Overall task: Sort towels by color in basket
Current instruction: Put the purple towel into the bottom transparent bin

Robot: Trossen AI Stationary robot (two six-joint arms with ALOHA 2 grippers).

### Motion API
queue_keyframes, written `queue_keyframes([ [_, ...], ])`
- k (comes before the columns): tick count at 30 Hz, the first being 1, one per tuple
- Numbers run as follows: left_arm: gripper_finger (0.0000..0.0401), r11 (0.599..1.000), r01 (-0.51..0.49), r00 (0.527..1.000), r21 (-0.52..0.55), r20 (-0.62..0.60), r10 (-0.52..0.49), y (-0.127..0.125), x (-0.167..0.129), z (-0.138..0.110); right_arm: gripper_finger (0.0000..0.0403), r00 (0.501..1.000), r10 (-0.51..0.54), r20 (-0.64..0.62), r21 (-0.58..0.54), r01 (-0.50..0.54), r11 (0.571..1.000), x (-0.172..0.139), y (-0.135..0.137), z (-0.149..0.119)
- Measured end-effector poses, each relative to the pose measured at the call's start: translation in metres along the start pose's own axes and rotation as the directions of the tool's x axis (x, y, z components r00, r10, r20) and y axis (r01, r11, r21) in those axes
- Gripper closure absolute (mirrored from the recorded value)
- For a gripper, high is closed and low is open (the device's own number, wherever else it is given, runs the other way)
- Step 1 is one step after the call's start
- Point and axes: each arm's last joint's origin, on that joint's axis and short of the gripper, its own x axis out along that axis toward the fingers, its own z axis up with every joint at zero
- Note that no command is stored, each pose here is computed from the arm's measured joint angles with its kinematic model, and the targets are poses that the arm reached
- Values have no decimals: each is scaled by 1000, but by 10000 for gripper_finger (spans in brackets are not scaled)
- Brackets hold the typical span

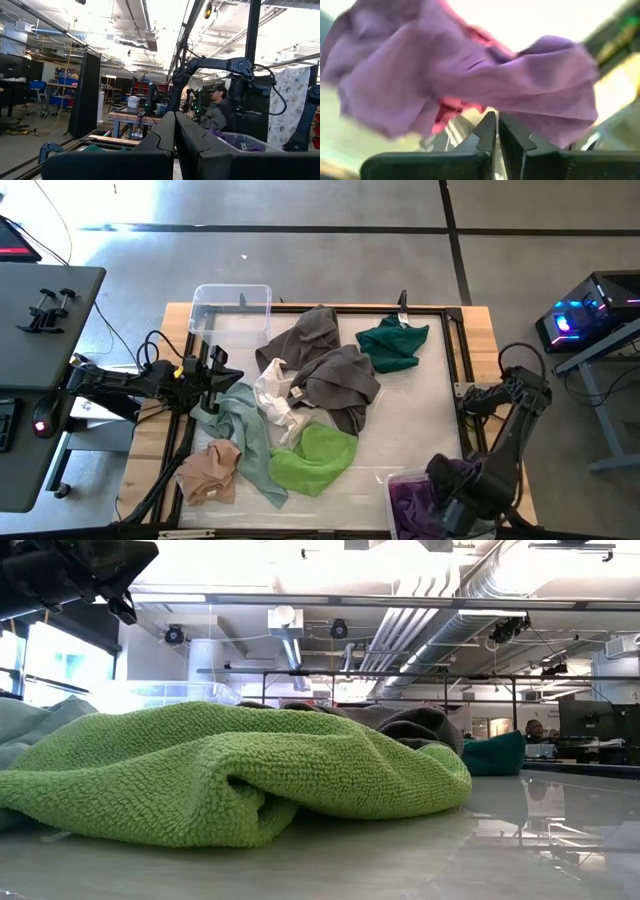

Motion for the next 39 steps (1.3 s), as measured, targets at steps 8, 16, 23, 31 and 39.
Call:
queue_keyframes([
  [8,401,1000,0,1000,0,1,0,0,0,0,351,993,82,85,-373,-44,927,0,7,0],
  [16,401,1000,0,1000,8,6,0,0,0,1,243,985,81,151,-744,59,665,8,20,16],
  [23,401,1000,0,1000,8,5,0,0,0,0,241,994,-80,76,-823,108,558,26,23,16],
  [31,401,1000,-1,1000,8,4,0,0,0,0,355,992,-119,49,-790,111,603,37,30,14],
  [39,401,1000,1,1000,8,30,-1,0,0,3,398,993,13,114,-742,76,666,4,35,16],
])
